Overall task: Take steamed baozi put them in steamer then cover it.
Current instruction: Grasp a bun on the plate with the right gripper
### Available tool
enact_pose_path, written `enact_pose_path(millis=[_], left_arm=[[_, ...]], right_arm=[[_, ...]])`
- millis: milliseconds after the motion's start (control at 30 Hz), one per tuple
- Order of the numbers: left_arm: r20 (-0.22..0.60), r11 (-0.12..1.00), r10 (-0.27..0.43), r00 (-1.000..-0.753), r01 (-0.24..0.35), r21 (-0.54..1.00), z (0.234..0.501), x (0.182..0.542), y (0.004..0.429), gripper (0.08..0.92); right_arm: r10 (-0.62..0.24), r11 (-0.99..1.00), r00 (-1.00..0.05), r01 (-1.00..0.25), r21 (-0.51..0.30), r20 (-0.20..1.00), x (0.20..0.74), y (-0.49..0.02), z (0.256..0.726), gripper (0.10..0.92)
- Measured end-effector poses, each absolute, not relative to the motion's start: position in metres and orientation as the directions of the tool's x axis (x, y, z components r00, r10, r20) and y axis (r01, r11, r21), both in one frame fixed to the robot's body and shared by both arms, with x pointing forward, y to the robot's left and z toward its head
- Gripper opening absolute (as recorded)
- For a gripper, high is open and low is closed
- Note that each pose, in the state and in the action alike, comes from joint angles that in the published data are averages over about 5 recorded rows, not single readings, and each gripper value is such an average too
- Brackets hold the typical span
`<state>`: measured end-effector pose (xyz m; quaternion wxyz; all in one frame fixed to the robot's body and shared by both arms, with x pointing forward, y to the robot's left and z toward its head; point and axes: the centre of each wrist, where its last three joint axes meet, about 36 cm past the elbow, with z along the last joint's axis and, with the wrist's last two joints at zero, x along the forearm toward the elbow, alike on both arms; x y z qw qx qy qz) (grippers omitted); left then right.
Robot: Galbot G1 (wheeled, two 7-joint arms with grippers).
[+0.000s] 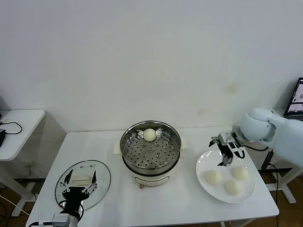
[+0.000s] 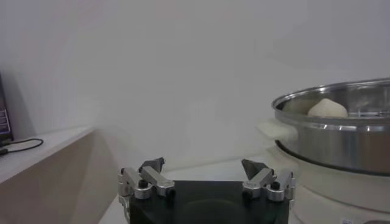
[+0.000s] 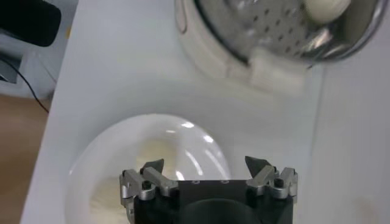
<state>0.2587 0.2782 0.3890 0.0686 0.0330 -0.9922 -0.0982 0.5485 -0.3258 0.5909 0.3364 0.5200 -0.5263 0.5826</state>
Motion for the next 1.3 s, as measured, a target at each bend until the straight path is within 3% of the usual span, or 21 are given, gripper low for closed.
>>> enact_pose_path(millis=[533, 1033, 1300], left_arm=[[0.150, 0.977, -0.101, -0.983, -0.069, 0.202, 0.383, 0.255, 0.281, 0.823], [0.156, 0.977, -0.108, -0.982, -0.076, 0.201, 0.378, 0.258, 0.282, 0.823], [0.159, 0.977, -0.111, -0.981, -0.078, 0.200, 0.377, 0.258, 0.282, 0.823]], right_arm=[[-0.111, -0.132, -0.164, -0.975, -0.178, 0.980, 0.541, -0.348, 0.507, 0.823], [-0.108, -0.089, -0.141, -0.985, -0.151, 0.984, 0.559, -0.347, 0.466, 0.823], [-0.104, -0.081, -0.127, -0.987, -0.136, 0.986, 0.565, -0.339, 0.454, 0.760]])
